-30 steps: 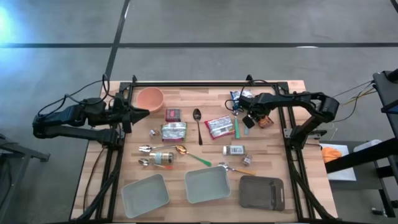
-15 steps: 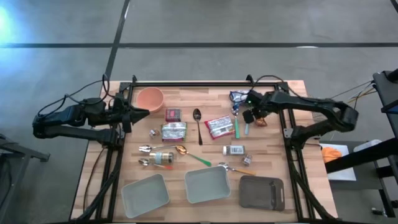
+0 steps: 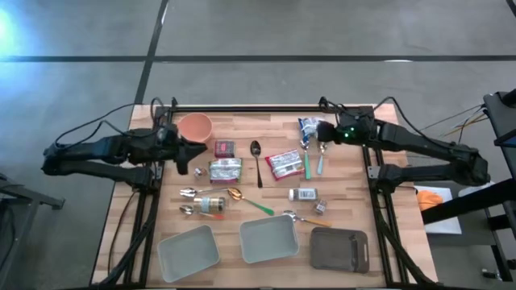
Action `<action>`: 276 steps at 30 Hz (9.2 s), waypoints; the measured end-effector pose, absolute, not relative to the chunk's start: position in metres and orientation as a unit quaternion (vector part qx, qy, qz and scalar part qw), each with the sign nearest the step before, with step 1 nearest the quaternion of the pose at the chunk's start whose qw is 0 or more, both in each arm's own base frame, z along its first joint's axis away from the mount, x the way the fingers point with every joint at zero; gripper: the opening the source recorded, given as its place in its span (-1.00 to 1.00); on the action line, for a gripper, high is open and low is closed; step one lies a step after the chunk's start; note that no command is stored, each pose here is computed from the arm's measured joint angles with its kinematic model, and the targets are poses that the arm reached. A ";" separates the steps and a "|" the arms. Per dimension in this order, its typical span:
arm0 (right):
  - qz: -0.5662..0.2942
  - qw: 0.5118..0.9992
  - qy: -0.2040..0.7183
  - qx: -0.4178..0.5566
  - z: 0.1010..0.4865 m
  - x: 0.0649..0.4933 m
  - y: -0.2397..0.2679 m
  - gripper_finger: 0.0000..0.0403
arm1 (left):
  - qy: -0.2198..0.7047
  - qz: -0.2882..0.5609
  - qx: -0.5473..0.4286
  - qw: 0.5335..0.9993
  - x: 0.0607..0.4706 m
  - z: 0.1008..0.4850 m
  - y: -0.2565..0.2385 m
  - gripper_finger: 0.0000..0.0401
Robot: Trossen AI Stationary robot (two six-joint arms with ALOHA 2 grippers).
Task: Pick & Place Food Item
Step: Put the orange seasoning pack into the left gray bin, then put the orange noodle pack into the right gray bin
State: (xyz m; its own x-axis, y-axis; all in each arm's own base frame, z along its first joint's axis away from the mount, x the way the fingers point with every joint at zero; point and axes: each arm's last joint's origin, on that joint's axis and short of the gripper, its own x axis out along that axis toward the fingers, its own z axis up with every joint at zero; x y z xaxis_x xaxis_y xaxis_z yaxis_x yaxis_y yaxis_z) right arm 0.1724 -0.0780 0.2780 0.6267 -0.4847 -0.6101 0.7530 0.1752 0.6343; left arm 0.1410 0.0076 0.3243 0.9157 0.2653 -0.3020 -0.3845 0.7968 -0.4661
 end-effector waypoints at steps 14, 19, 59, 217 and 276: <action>-0.310 0.769 -0.076 0.553 0.296 0.234 -0.069 -0.88 | 0.098 0.164 -0.011 0.981 0.206 0.335 -0.005 -0.58; -0.262 0.758 -0.133 0.582 0.296 0.257 -0.061 -0.88 | 0.107 0.203 0.033 0.973 0.224 0.342 -0.007 -0.58; -0.073 0.757 -0.177 0.625 0.350 0.340 -0.044 -0.88 | 0.088 0.251 0.222 0.938 0.286 0.347 -0.011 0.55; -0.210 0.877 0.312 0.299 0.294 0.278 -0.045 0.64 | 0.505 -0.179 0.187 0.823 0.175 0.218 -0.177 -1.00; -0.290 0.764 0.439 0.374 0.289 0.252 -0.038 0.64 | 0.502 -0.076 -0.058 0.860 0.184 0.261 -0.174 0.51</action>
State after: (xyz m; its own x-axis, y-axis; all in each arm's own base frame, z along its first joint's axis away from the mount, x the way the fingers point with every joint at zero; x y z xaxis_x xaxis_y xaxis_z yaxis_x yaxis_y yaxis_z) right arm 0.2522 -0.0382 0.2893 0.4463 -0.1152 -0.8874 0.7712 0.5526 0.3161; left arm 0.1836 -0.1736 0.2614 0.4847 -0.1880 -0.8543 0.0725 0.9819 -0.1749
